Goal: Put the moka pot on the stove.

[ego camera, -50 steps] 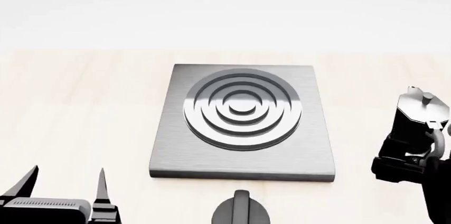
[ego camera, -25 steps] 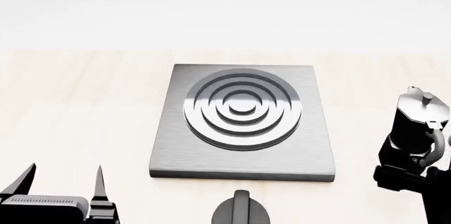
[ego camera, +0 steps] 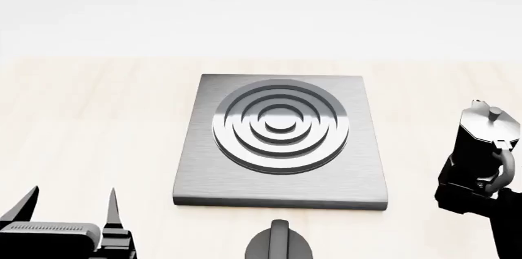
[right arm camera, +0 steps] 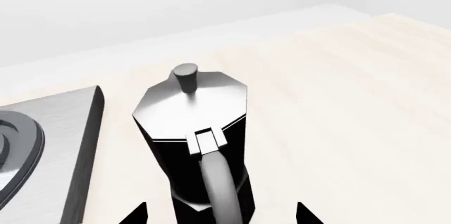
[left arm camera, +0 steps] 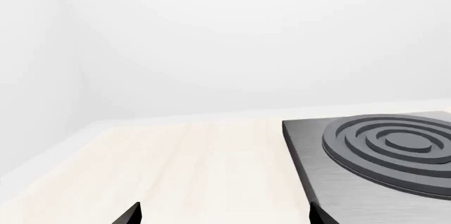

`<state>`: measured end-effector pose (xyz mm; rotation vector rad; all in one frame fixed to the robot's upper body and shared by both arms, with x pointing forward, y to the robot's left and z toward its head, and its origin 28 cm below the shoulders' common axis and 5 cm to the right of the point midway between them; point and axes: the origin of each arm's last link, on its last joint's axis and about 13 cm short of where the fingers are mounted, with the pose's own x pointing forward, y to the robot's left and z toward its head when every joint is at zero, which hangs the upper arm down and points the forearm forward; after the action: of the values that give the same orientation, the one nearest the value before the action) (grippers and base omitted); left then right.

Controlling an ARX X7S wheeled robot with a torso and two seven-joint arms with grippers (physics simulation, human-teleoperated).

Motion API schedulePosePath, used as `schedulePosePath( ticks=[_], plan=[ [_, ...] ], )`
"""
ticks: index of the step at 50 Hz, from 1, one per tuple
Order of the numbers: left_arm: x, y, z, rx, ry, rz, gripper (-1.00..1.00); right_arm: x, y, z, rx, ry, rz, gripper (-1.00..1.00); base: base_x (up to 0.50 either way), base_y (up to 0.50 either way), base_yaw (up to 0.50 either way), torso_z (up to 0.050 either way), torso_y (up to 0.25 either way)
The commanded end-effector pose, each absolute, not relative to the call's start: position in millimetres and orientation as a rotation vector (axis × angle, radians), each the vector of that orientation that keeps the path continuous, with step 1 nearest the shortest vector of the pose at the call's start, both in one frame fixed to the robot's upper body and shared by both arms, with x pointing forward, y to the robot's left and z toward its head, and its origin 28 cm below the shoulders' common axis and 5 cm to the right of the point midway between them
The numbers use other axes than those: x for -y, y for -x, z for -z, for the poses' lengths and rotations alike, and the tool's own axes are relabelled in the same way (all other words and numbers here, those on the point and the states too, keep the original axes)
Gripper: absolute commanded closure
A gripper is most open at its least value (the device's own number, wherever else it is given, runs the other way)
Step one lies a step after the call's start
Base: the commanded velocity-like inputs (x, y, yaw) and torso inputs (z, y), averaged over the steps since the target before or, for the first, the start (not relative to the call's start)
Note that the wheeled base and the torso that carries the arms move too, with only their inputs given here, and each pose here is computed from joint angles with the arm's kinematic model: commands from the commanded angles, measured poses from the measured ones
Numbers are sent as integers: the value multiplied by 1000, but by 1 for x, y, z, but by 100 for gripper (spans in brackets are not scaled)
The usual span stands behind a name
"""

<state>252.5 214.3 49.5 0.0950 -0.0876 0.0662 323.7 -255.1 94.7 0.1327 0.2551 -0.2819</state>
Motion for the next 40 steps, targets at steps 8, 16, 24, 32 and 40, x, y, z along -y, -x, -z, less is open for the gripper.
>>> schedulePosePath(
  ticks=[8,16,24,32,40],
  plan=[
    [-216,-253,-49,95,-70,-56,-100,254,-329,-89,-255,-168,257,-100,0,0,0,0,0],
    [-216,-252,-49,95,-71,-57,-100,253,-328,-87,-262,-163,249,100,0,0,0,0,0],
    [-216,-252,-49,97,-69,-56,-100,248,-325,-85,-267,-160,234,100,0,0,0,0,0],
    [-215,-255,-49,97,-69,-55,-100,235,-345,-126,-74,42,263,100,0,0,0,0,0],
    [-216,-259,-50,99,-66,-56,-100,216,-367,-149,-7,165,147,100,0,0,0,0,0]
  ],
)
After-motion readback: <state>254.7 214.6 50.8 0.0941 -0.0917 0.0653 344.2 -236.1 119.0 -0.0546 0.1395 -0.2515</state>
